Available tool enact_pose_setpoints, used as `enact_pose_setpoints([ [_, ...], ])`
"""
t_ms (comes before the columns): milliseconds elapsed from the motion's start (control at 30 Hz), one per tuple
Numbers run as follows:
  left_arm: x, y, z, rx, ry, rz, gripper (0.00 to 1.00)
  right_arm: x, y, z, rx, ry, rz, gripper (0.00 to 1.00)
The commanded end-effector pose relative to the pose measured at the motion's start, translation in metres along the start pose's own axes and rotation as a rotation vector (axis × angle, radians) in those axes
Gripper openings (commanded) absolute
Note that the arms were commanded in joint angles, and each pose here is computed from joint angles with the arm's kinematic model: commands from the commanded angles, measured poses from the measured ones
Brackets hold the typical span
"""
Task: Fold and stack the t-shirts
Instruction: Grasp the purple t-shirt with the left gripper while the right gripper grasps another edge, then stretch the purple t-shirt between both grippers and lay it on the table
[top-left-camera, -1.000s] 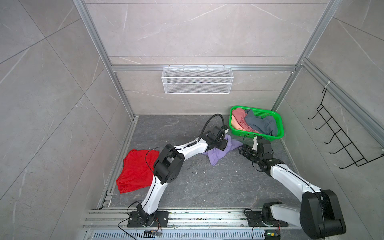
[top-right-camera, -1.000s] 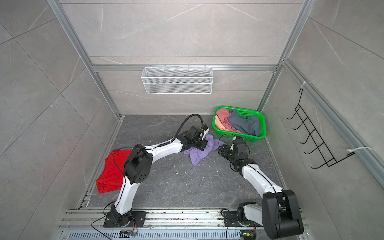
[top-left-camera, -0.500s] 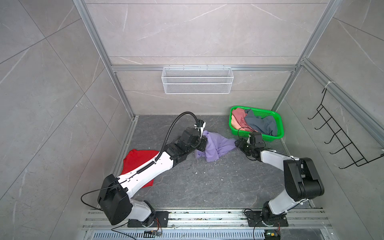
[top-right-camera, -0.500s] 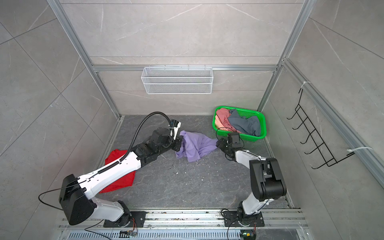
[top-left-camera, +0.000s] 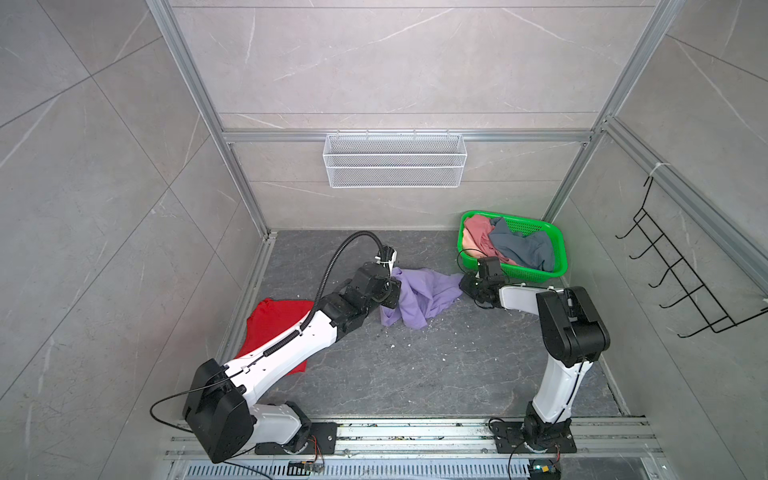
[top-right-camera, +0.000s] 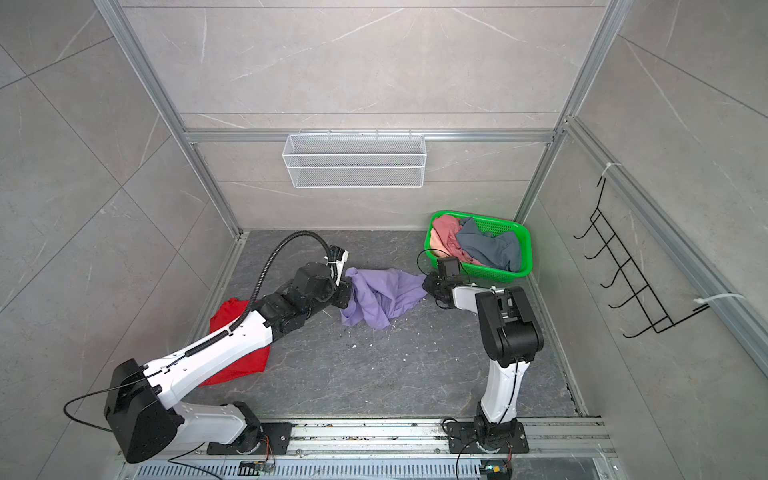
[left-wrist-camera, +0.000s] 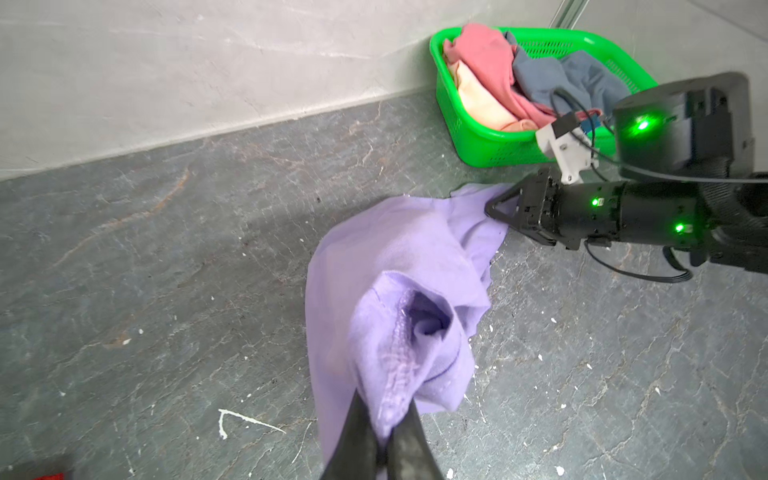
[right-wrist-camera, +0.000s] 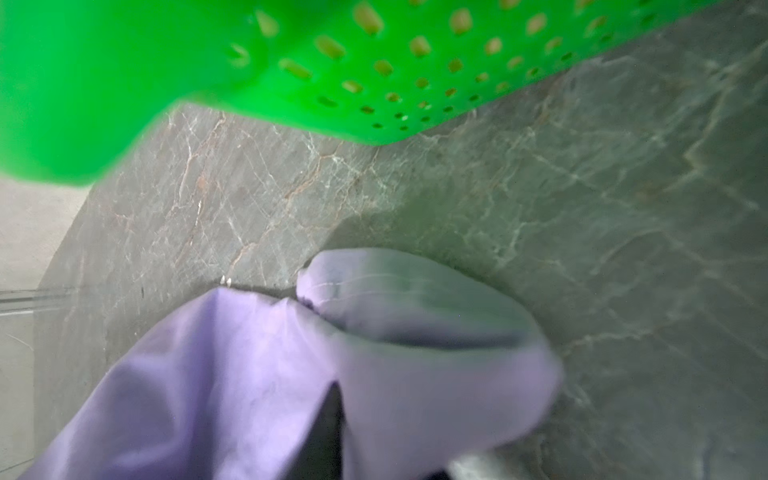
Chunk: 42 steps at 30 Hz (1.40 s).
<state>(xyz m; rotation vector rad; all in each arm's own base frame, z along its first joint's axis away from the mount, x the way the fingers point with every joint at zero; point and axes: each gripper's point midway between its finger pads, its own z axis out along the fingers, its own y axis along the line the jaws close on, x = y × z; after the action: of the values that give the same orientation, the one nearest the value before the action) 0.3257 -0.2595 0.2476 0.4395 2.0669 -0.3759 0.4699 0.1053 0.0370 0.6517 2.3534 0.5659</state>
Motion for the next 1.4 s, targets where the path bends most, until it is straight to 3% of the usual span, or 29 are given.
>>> enact_pose_setpoints([
  [0,-0.027,0.014,-0.028,-0.043,-0.096,-0.023,0.00,-0.025,0.018,-0.025,-0.021,-0.082,-0.016,0.02],
  [200,-0.046,0.035,-0.084,-0.098,-0.189,-0.032,0.00,-0.063,0.057,-0.141,-0.078,-0.252,-0.150,0.00],
  [367,-0.062,0.055,-0.156,-0.121,-0.333,-0.076,0.00,-0.064,0.071,-0.244,-0.112,-0.336,-0.251,0.00],
  [567,-0.068,0.062,-0.248,-0.016,-0.504,-0.157,0.00,-0.052,0.087,-0.353,-0.209,-0.414,-0.338,0.00],
  [667,-0.063,0.062,-0.272,0.032,-0.530,-0.192,0.00,-0.045,0.100,-0.379,-0.271,-0.396,-0.386,0.00],
  [800,-0.052,0.065,-0.247,-0.014,-0.443,-0.218,0.00,-0.039,0.106,-0.345,-0.262,-0.264,-0.390,0.00],
  [1033,-0.024,0.079,-0.134,-0.258,-0.196,-0.186,0.00,-0.044,0.113,-0.215,-0.224,-0.113,-0.355,0.00],
  [1067,-0.018,0.083,-0.118,-0.290,-0.153,-0.186,0.02,-0.042,0.118,-0.196,-0.227,-0.085,-0.361,0.05],
  [1167,0.000,0.101,-0.071,-0.344,-0.017,-0.222,0.55,-0.041,0.127,-0.152,-0.206,-0.030,-0.383,0.44],
  [1200,0.007,0.113,-0.060,-0.378,0.030,-0.247,0.63,-0.045,0.129,-0.146,-0.193,-0.032,-0.387,0.48],
  [1300,0.016,0.148,-0.052,-0.529,0.101,-0.280,0.69,-0.054,0.133,-0.150,-0.183,-0.066,-0.397,0.63],
  [1367,0.019,0.159,-0.055,-0.588,0.129,-0.266,0.72,-0.055,0.130,-0.159,-0.171,-0.082,-0.406,0.65],
])
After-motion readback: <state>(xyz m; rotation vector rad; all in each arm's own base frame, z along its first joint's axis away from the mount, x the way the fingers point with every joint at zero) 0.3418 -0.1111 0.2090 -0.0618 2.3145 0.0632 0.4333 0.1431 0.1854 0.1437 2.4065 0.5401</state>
